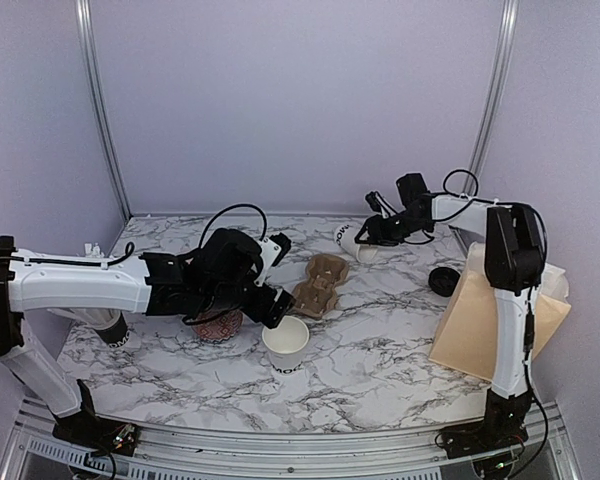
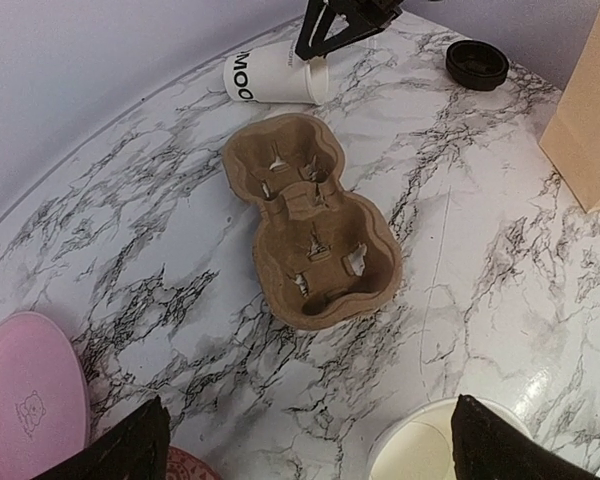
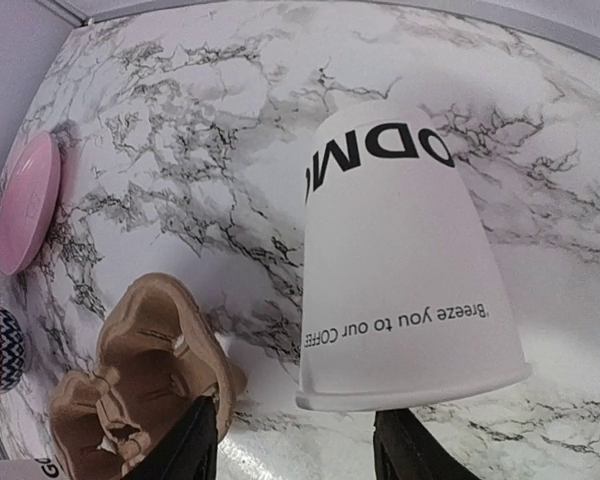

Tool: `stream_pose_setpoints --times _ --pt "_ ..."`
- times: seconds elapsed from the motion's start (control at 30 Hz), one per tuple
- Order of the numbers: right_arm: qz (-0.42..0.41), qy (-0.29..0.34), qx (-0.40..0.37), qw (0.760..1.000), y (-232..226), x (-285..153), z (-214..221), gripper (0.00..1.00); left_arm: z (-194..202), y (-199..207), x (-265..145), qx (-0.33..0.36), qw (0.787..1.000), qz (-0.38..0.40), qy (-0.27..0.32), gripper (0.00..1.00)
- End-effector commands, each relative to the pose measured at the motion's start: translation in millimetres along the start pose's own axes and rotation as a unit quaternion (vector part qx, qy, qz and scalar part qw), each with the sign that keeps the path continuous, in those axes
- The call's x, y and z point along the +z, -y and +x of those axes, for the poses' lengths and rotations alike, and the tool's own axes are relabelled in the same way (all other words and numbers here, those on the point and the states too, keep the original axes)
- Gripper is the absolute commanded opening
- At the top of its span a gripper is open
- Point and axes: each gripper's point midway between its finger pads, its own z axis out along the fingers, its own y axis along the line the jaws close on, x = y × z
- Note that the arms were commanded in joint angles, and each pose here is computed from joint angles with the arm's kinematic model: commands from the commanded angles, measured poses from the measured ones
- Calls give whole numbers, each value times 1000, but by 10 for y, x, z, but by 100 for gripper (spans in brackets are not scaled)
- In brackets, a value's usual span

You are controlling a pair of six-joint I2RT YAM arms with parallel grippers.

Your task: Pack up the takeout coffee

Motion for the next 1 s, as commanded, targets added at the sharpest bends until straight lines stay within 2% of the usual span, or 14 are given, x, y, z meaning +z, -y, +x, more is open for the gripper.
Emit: stream_pose_setpoints --times 0.0,0.17,0.53,0.7,0.8,0.9,0.97 --pt "-21 76 26 997 -12 56 -375 51 -9 18 -3 2 1000 -5 -11 99" --pt "-37 119 22 992 -20 107 -634 41 4 9 -34 1 1000 -10 -15 99" --pt "-39 100 48 993 197 527 -570 45 54 14 -20 3 1000 -14 -26 99" --pt "-56 137 40 988 158 527 -755 44 83 39 14 8 999 -15 -37 99" --pt "-59 156 35 985 148 513 -858 33 100 48 29 10 999 -17 -42 99" --pt "-60 160 33 985 140 497 -906 12 96 62 40 10 999 -16 -45 99" --pt "-63 155 32 985 111 466 -862 7 91 68 44 11 999 -16 -45 99"
